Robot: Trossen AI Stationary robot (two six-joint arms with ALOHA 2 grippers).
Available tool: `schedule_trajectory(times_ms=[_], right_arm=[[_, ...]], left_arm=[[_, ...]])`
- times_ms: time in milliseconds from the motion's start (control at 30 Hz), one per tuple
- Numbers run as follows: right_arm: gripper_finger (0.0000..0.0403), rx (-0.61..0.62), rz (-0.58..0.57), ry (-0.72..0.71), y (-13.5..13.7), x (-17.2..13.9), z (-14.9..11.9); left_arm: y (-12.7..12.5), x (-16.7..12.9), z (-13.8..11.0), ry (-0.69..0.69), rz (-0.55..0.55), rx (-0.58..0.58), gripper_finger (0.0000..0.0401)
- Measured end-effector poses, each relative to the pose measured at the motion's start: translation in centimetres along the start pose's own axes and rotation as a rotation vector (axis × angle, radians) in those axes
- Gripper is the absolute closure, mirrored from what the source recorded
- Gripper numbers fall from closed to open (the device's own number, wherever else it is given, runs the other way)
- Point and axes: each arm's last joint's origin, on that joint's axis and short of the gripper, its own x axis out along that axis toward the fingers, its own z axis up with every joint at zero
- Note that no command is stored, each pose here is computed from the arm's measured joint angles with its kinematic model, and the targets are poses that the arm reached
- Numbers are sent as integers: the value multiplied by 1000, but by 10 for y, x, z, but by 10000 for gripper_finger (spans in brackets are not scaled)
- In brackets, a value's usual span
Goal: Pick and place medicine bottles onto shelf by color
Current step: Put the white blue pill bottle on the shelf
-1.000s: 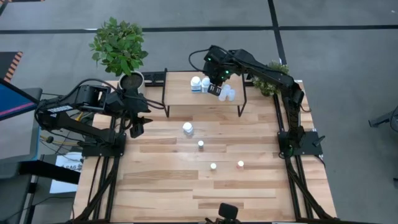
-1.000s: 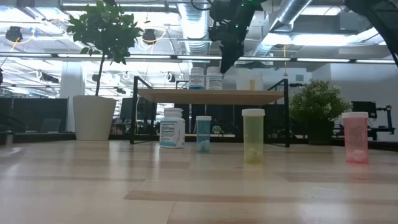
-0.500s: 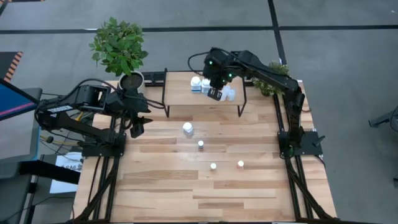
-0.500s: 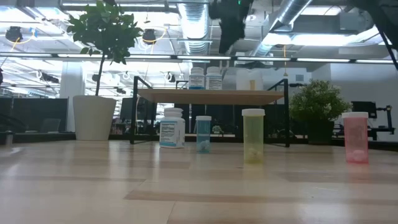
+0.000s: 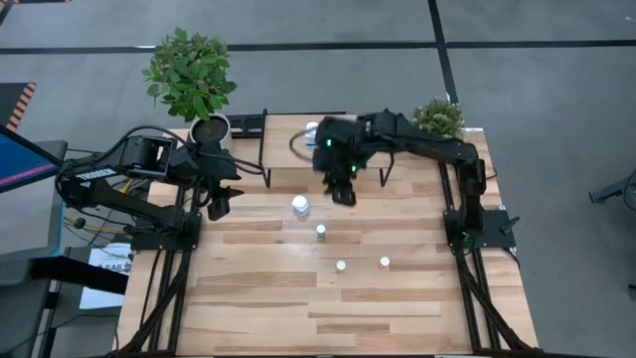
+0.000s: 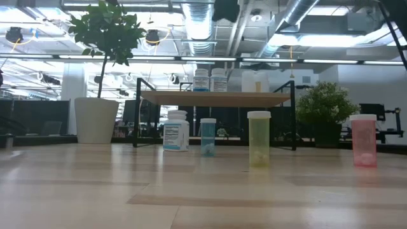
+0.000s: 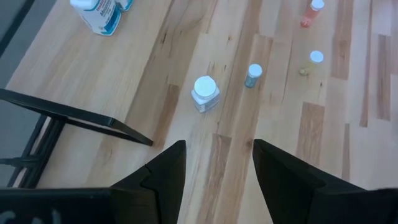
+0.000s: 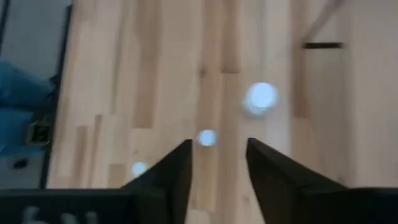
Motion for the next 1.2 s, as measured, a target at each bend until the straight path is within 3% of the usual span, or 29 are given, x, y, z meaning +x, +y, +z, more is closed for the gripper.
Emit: schedule_trajectory(times_ms=[200,367,767,1033,1200], right_arm=[[124,-35,-56,22,22,35,10],[82,9,-74,20,28,73,18],[84,272,-204,178,9,169,8],[85,394,-416,107,-3,173,9],[85,510,-450,56,-7,170,12]], left_arm=[[0,0,0,0,0,6,227],[0,0,-1,8,-10,15,227],[3,-10,-12,35,-24,37,227],[5,-19,-17,4,-32,33,227],[6,-20,-17,2,-33,28,227]])
